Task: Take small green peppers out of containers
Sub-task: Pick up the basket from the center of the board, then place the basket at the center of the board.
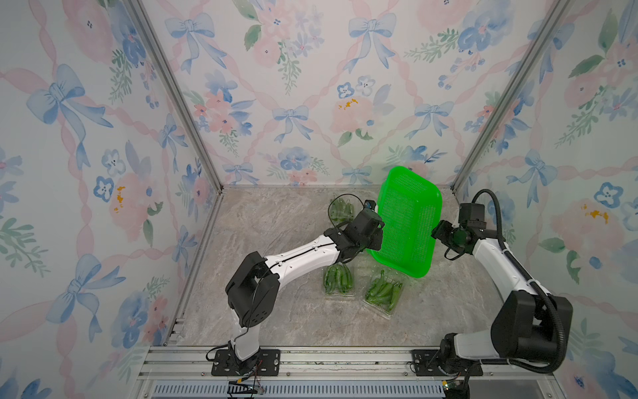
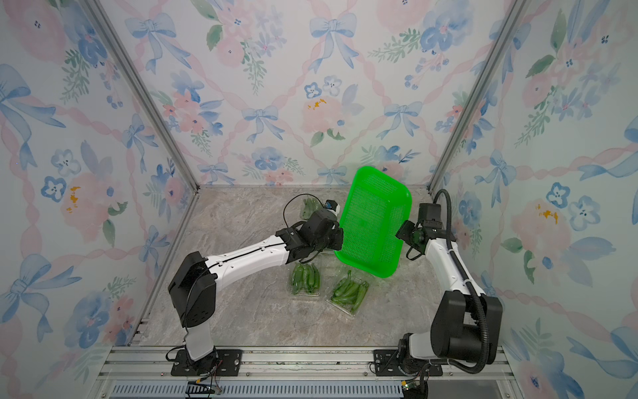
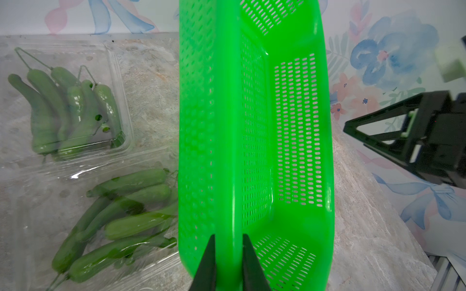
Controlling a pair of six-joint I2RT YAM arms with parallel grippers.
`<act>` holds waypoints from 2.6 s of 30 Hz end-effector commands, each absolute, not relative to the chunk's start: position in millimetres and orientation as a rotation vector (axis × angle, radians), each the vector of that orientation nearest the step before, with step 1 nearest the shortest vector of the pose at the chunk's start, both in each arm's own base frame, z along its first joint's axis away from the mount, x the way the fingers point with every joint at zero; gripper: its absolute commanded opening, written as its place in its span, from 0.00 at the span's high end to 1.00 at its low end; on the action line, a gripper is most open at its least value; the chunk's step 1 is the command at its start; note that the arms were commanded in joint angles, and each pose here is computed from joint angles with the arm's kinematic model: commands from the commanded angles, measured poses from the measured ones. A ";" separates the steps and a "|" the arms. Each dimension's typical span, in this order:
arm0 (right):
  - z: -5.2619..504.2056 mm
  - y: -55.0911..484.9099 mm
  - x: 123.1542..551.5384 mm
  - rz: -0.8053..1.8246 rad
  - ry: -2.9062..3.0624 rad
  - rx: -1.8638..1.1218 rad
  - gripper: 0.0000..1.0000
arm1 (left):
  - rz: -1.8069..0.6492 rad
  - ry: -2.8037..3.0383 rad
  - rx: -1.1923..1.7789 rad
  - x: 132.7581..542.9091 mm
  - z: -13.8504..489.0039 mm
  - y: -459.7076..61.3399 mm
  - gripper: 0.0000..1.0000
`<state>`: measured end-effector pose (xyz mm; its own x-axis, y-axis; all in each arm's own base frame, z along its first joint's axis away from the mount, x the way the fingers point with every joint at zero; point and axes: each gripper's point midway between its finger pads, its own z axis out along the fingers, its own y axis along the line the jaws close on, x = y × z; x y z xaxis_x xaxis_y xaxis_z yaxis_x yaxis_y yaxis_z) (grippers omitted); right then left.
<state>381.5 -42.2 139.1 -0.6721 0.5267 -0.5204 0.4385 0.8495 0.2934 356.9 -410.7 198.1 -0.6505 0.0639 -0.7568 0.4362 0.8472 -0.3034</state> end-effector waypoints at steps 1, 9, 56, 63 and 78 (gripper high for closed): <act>126.5 -34.1 394.2 0.274 2.428 0.681 0.37 | -0.671 2.135 0.343 363.4 229.5 -423.0 1.00; 105.4 -32.6 404.0 0.267 2.477 0.654 0.37 | -0.682 2.138 0.350 363.5 228.3 -426.2 1.00; 290.1 236.8 421.2 0.735 2.233 -0.051 0.89 | -0.555 2.100 0.019 377.8 279.7 -215.3 0.95; 274.1 352.8 418.3 0.806 2.263 -0.241 0.88 | -0.490 2.081 -0.192 361.0 266.8 -114.9 0.91; 197.4 498.4 405.3 0.868 2.336 -0.432 0.87 | -0.225 2.180 -0.597 360.3 184.0 38.0 0.86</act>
<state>462.9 433.5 189.8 -0.7387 0.0015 -0.6741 -0.3630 0.8417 0.3997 340.2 24.1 170.1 -0.6179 -0.4456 -0.6478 -0.3207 0.8951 -0.3098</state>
